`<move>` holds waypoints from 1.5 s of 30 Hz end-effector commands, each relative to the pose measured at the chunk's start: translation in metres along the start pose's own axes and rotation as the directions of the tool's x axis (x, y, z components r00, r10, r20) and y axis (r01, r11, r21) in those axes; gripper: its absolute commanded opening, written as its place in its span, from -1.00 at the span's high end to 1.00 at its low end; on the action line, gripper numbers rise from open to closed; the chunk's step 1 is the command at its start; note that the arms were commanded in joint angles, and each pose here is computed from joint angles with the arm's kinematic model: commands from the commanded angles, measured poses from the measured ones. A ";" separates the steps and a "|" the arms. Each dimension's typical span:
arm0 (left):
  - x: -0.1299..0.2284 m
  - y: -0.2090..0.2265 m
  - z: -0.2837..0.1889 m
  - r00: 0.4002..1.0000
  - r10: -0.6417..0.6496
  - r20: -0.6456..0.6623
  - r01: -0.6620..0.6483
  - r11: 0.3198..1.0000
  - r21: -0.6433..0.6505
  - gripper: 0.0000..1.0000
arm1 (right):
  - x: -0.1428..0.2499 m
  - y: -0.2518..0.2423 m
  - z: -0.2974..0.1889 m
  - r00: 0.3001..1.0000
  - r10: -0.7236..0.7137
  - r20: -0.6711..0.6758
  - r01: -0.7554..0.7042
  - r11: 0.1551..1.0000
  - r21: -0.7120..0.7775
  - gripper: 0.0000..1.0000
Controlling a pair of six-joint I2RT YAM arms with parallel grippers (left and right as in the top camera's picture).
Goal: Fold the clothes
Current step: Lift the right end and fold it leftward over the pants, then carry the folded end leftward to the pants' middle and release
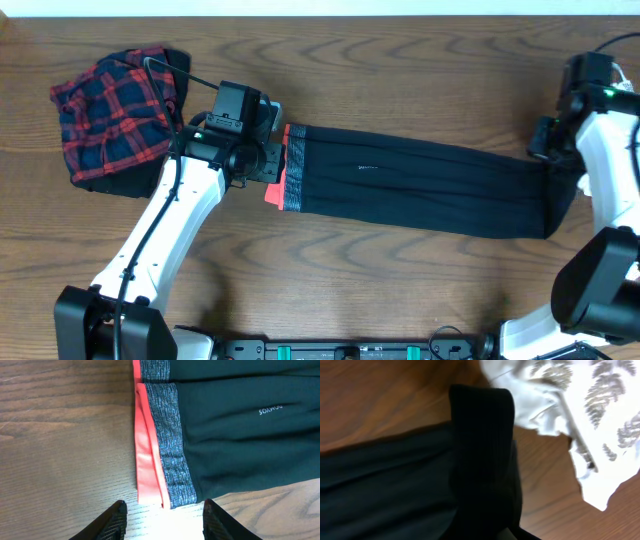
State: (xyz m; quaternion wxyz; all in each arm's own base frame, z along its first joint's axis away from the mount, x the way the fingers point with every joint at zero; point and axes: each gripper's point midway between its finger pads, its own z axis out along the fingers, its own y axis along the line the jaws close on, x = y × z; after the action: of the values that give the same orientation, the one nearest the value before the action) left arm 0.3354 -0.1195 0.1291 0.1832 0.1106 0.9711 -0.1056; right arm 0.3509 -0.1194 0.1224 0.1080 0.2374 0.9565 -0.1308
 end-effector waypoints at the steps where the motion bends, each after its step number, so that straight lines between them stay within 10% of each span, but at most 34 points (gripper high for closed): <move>1: -0.003 0.000 -0.003 1.000 -0.010 0.013 0.010 1.000 -0.004 0.01 | -0.001 0.019 -0.018 0.999 0.016 0.041 -0.015 1.000 -0.016 0.98; 45: -0.003 0.000 -0.003 1.000 -0.010 0.013 0.010 1.000 -0.004 0.01 | 0.088 0.174 -0.048 0.957 -0.279 0.077 0.289 0.940 -0.180 0.97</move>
State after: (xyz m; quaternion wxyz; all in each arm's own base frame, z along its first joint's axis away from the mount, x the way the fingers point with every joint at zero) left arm 0.3354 -0.1195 0.1291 0.1832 0.1106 0.9711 -0.1056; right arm 0.3537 0.0702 0.1037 0.1232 0.0818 0.9864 -0.0724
